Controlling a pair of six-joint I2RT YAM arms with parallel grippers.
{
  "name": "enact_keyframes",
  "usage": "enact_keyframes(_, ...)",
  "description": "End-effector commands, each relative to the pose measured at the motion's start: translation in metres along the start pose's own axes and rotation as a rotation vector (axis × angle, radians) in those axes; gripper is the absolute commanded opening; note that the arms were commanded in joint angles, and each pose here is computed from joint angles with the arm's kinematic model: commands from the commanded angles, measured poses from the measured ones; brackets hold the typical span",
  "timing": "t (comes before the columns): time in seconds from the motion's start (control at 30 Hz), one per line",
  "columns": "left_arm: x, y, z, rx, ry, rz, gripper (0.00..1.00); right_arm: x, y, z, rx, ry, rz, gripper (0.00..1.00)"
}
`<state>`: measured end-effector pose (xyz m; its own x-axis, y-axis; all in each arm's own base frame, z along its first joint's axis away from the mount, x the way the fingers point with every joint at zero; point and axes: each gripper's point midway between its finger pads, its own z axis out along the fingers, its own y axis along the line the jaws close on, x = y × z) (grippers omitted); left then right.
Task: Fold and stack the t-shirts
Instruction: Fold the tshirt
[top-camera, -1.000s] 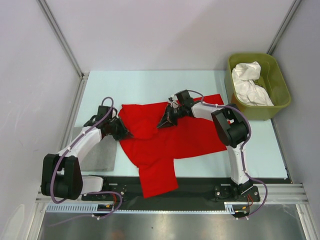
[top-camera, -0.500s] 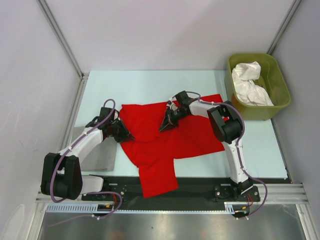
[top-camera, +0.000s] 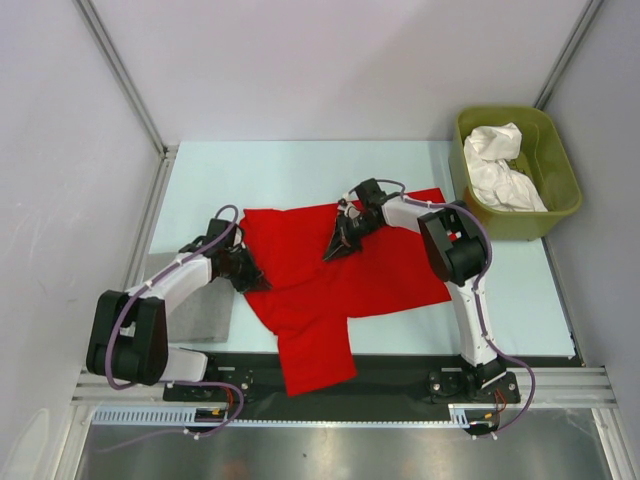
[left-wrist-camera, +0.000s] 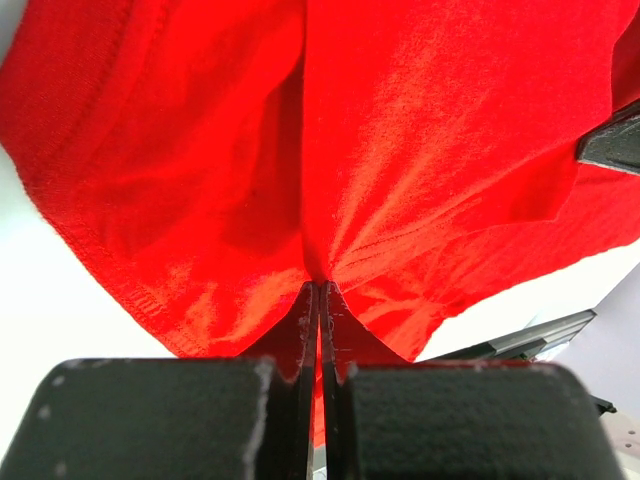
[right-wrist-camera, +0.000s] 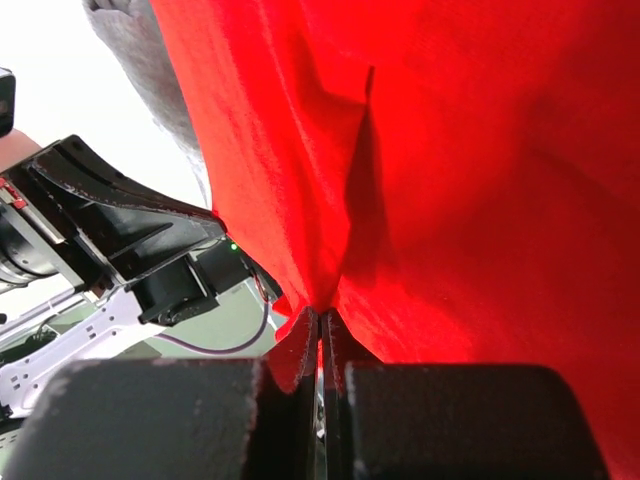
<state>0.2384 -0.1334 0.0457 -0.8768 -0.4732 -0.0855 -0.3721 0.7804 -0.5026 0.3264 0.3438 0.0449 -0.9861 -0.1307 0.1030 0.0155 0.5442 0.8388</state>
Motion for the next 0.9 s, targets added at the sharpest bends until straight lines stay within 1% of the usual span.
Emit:
enact_keyframes(0.0,0.005,0.000,0.003,0.007,0.020,0.014,0.00,-0.001,0.000,0.002,0.011,0.011,-0.008,0.02)
enact_keyframes(0.17,0.008,0.004,0.000,-0.004,0.025,0.050,0.00,0.003,-0.007,0.006,0.029,0.023,-0.002,0.04)
enact_keyframes(0.23,0.003,0.004,-0.010,-0.015,-0.018,0.097,0.15,0.001,-0.009,0.002,0.048,0.010,-0.017,0.05)
enact_keyframes(0.27,0.000,0.005,-0.015,-0.022,-0.036,0.115,0.23,0.003,-0.011,-0.001,0.064,0.017,-0.014,0.11)
enact_keyframes(0.3,-0.006,0.005,-0.023,-0.044,-0.068,0.139,0.40,0.002,-0.012,-0.004,0.086,0.007,-0.021,0.15)
enact_keyframes(0.33,-0.012,0.003,-0.031,-0.044,-0.100,0.186,0.47,-0.001,-0.008,-0.012,0.096,-0.008,-0.032,0.20)
enact_keyframes(0.37,-0.019,0.001,-0.044,-0.048,-0.144,0.207,0.52,-0.002,-0.003,-0.020,0.112,-0.013,-0.056,0.29)
enact_keyframes(0.4,-0.032,-0.008,-0.056,-0.037,-0.200,0.234,0.62,-0.004,-0.004,-0.026,0.140,-0.030,-0.063,0.32)
enact_keyframes(0.43,-0.042,-0.009,-0.064,-0.046,-0.237,0.264,0.66,-0.008,0.004,-0.037,0.146,-0.056,-0.084,0.35)
enact_keyframes(0.47,-0.053,-0.009,-0.072,-0.044,-0.272,0.258,0.68,-0.009,0.008,-0.045,0.157,-0.068,-0.093,0.40)
enact_keyframes(0.5,-0.067,-0.019,-0.081,-0.031,-0.310,0.269,0.71,-0.012,0.009,-0.052,0.177,-0.091,-0.098,0.41)
enact_keyframes(0.53,-0.077,-0.021,-0.084,-0.033,-0.336,0.287,0.71,-0.015,0.013,-0.060,0.184,-0.115,-0.107,0.42)
enact_keyframes(0.57,-0.091,-0.022,-0.086,-0.034,-0.363,0.284,0.71,-0.018,0.019,-0.072,0.187,-0.150,-0.123,0.45)
enact_keyframes(0.67,-0.132,-0.032,-0.080,-0.043,-0.385,0.309,0.70,-0.023,0.023,-0.093,0.202,-0.206,-0.141,0.48)
enact_keyframes(0.7,-0.150,-0.034,-0.072,-0.063,-0.376,0.314,0.70,-0.023,0.019,-0.096,0.213,-0.215,-0.140,0.48)
enact_keyframes(0.77,-0.175,-0.032,-0.065,-0.098,-0.382,0.356,0.70,-0.028,0.014,-0.106,0.226,-0.240,-0.134,0.49)
enact_keyframes(0.8,-0.194,-0.042,-0.067,-0.097,-0.403,0.380,0.70,-0.030,0.014,-0.109,0.224,-0.250,-0.137,0.49)
enact_keyframes(0.83,-0.203,-0.032,-0.049,-0.129,-0.362,0.392,0.70,-0.031,0.014,-0.111,0.221,-0.256,-0.141,0.49)
enact_keyframes(0.87,-0.212,-0.030,-0.043,-0.137,-0.351,0.393,0.70,-0.035,0.016,-0.114,0.217,-0.267,-0.148,0.49)
